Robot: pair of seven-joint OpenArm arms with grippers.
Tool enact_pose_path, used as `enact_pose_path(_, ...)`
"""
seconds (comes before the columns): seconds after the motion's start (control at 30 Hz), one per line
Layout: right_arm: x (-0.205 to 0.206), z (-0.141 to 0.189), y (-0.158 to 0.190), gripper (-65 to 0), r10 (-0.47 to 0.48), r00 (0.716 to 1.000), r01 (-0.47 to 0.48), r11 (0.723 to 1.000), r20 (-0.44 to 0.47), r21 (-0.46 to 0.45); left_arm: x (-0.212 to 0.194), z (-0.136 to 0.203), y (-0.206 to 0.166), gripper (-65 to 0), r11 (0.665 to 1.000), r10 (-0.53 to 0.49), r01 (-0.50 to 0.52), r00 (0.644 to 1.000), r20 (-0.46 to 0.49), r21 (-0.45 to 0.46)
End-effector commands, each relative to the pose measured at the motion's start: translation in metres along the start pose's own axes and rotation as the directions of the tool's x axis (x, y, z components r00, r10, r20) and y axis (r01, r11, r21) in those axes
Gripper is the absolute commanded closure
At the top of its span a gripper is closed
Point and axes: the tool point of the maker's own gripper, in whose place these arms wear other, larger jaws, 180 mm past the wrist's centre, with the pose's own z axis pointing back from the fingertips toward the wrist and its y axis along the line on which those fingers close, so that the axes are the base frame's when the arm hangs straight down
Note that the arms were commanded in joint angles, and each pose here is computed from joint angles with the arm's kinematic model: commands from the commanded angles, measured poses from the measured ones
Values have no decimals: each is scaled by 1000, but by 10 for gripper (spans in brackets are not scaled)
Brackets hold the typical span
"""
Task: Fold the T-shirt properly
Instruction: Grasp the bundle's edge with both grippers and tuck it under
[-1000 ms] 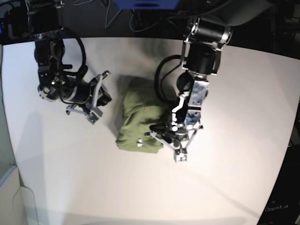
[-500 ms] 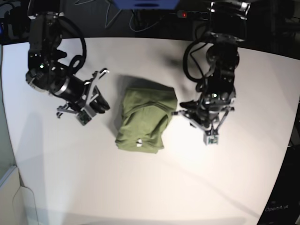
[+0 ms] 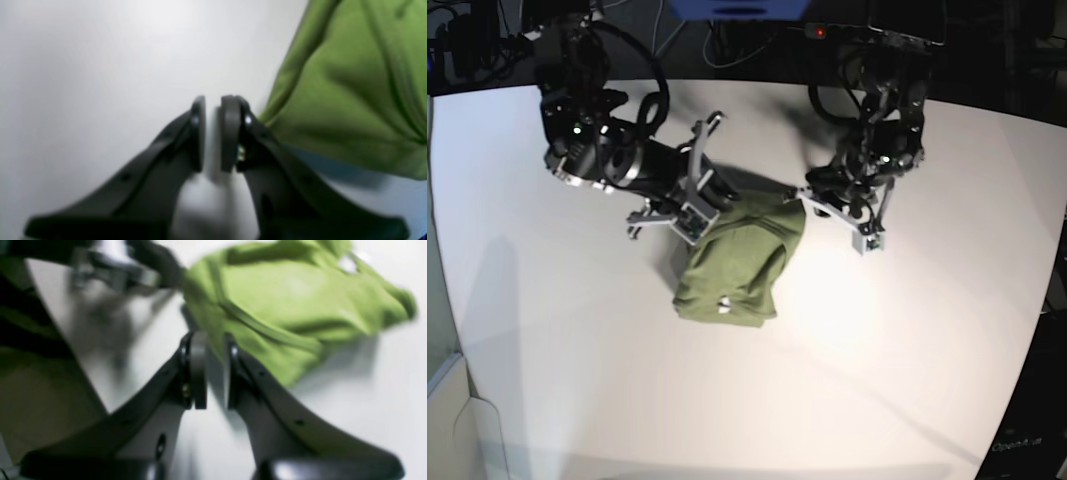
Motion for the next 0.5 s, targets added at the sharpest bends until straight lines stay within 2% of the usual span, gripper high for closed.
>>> enact_pose_path(0.0,13,3,-2,-67,18,999,-18,1000,45,0,6,0,-5,-78,1000,8,-8,1000,9,-19)
enact_pose_path(0.17,14,3,-3,-68,20,999,-20,1000,47,-2,5,0,-9,-78,1000,12,-12,1000,7,-28)
enact_pose_path(0.47,29,0,-13,-71,39,997,-38,999,73,-16,-4,-2,-64,-78,991,-24,22,1000,-9,-133)
